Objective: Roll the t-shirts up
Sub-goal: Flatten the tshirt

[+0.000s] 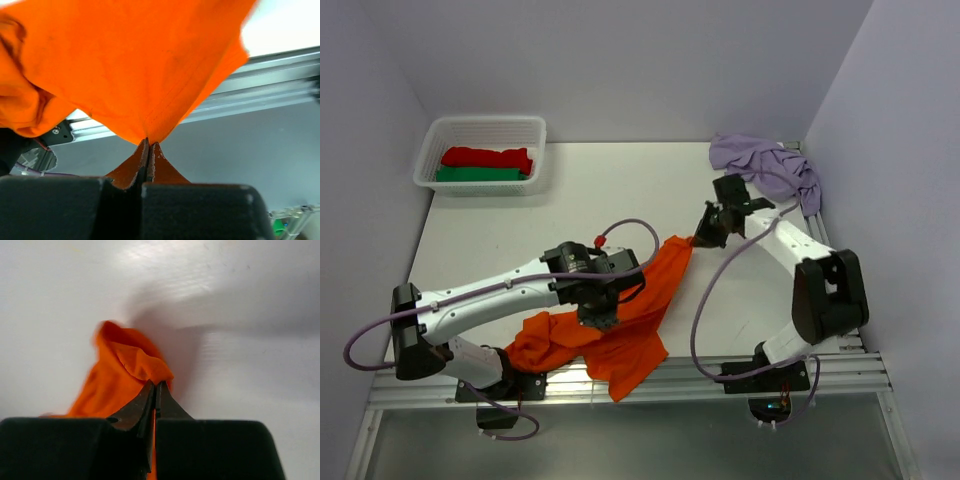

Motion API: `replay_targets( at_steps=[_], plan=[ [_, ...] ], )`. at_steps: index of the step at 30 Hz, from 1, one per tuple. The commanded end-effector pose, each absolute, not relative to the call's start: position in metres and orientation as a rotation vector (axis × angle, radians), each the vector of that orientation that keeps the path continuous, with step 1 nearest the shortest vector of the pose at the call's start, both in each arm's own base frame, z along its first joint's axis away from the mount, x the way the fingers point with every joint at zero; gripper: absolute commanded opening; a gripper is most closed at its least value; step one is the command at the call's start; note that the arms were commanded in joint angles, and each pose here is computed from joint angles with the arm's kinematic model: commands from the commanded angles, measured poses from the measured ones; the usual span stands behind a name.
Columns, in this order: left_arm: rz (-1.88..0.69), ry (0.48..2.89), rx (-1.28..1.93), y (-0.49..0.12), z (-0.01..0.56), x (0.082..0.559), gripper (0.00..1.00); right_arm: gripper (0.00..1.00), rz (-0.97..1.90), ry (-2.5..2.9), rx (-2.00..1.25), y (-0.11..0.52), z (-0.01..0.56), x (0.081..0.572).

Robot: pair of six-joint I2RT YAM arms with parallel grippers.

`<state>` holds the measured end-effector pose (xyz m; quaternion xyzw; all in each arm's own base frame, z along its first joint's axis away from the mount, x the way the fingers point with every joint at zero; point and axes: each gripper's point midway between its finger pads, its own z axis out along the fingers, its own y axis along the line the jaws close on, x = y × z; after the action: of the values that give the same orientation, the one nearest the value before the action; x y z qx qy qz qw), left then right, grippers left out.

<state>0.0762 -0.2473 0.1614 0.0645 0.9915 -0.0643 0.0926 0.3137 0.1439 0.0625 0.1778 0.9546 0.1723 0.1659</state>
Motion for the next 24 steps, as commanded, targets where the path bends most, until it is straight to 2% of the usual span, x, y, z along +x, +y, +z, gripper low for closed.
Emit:
replay_targets(
  at_steps=[1, 4, 5, 8, 11, 14, 17, 24],
  plan=[
    [-0.27, 2.823, 0.154, -0.252, 0.213, 0.102, 0.0, 0.0, 0.755, 2.472, 0.544, 0.152, 0.168, 0.343],
    [-0.383, 2.69, 0.072, -0.25, 0.261, 0.15, 0.0, 0.0, 0.914, 2.294, 0.52, 0.156, 0.249, 0.376],
    [-0.405, 2.648, 0.067, -0.246, 0.276, 0.164, 0.0, 0.0, 0.98, 2.2, 0.461, 0.162, 0.296, 0.384],
    [-0.53, 2.477, 0.039, -0.243, 0.339, 0.199, 0.0, 0.0, 1.099, 2.045, 0.378, 0.168, 0.377, 0.383],
    [-0.69, 2.318, 0.098, -0.247, 0.397, 0.198, 0.0, 0.0, 1.165, 1.825, 0.257, 0.163, 0.454, 0.342],
    [-0.899, 2.126, 0.129, -0.236, 0.448, 0.176, 0.0, 0.0, 1.177, 1.672, 0.18, 0.158, 0.487, 0.306],
    [-1.094, 1.862, 0.164, -0.2, 0.506, 0.136, 0.0, 0.0, 1.137, 1.449, 0.118, 0.139, 0.534, 0.234],
    [-1.162, 1.567, 0.167, -0.163, 0.582, 0.115, 0.0, 0.0, 1.002, 1.187, 0.136, 0.098, 0.594, 0.139]
  ],
)
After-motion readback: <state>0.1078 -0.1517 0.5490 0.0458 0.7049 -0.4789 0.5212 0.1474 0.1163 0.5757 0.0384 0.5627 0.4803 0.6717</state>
